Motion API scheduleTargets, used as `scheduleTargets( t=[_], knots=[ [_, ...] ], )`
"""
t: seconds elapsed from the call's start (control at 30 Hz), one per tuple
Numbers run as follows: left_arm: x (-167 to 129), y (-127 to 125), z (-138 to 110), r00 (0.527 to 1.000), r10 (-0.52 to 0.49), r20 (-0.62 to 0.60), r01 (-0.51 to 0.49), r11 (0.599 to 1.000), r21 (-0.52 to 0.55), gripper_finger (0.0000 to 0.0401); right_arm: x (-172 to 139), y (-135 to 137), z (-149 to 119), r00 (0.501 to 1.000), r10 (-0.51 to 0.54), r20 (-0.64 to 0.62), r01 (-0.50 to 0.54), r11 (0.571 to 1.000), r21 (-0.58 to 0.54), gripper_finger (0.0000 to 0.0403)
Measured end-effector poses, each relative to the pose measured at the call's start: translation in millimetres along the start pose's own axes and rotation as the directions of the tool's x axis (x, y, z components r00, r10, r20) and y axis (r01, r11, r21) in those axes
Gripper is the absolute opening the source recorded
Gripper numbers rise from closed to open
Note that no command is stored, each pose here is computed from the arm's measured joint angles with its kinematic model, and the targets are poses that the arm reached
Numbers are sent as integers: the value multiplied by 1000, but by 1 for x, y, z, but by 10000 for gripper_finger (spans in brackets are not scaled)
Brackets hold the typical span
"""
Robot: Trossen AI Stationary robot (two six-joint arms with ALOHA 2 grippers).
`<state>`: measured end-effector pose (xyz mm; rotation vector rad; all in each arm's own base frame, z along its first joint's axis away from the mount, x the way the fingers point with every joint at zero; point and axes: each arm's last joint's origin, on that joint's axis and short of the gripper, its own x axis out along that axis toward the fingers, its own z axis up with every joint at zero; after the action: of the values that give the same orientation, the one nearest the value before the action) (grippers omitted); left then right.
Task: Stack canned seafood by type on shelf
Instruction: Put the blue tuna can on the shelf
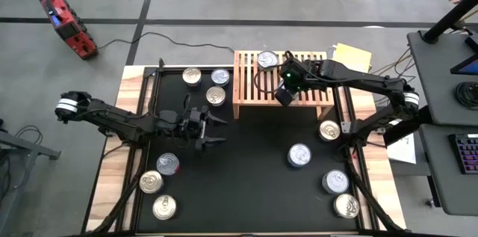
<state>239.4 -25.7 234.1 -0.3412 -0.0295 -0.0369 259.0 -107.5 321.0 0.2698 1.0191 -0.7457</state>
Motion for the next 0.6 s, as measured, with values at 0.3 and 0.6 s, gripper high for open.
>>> scheduleTargets(
  t=[0.3, 0.6],
  knots=[
    [0, 0, -1, 1000, 4, -12, -4, 1000, 1, 323, 4, -10, 2, 999, -34, -8, 35, 996, 85, 9],
    [0, 1, -2, 1000, 6, -17, -6, 1000, 2, 323, 3, -12, -3, 996, -56, -63, 63, 991, 117, 9]
  ],
)
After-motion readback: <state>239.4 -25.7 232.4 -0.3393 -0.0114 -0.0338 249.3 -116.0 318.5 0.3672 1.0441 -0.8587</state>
